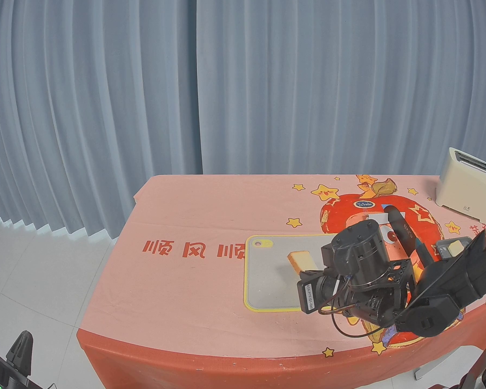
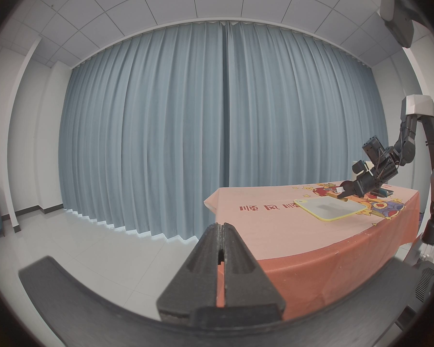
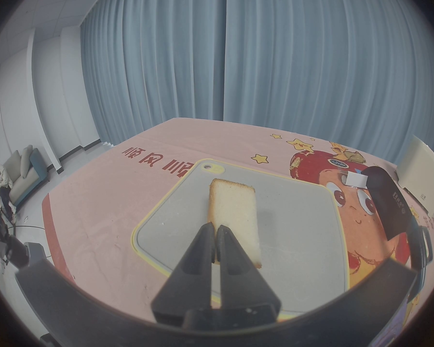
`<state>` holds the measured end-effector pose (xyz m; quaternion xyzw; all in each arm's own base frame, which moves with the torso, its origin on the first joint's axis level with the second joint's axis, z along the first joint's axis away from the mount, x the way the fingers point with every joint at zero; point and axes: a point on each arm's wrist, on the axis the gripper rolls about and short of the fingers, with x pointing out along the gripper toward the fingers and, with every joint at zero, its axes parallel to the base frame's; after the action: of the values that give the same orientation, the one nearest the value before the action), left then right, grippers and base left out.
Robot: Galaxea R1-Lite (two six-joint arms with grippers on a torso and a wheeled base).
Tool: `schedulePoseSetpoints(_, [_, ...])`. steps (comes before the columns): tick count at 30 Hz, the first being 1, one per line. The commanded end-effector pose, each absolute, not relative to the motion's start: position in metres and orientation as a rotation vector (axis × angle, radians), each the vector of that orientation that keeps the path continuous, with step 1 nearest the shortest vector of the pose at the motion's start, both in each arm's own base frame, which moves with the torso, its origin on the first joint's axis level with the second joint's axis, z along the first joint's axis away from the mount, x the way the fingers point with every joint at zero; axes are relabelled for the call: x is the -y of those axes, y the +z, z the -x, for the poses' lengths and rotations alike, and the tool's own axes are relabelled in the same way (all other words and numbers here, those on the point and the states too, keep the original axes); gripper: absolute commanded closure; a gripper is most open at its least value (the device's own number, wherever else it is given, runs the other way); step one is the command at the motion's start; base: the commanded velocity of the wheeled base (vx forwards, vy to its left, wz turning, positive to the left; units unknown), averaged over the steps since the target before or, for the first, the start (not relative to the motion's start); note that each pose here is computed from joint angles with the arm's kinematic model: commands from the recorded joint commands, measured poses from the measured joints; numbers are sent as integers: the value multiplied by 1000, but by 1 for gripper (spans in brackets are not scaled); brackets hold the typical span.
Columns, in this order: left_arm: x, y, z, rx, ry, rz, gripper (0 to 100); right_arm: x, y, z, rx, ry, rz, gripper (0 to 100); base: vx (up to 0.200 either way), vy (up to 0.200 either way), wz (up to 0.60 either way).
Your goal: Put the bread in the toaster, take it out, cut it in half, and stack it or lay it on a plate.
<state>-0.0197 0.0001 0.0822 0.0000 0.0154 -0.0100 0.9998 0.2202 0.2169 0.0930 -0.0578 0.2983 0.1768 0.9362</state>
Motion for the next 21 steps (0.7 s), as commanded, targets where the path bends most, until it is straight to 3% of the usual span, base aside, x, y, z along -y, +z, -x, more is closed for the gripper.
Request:
schedulePoseSetpoints(1, [0,77,19,-48,-20,0,100,-209,102,-213,-593,361,105,100,0,0,0])
schedulePoseSetpoints(10, [0,77,19,-49,-20,0,100,-191,117,-197,-557,356,82,100,0,0,0])
schedulePoseSetpoints(21, [0,77,19,-49,-20,0,100,-157,113,-178,-573,273,89,100,0,0,0])
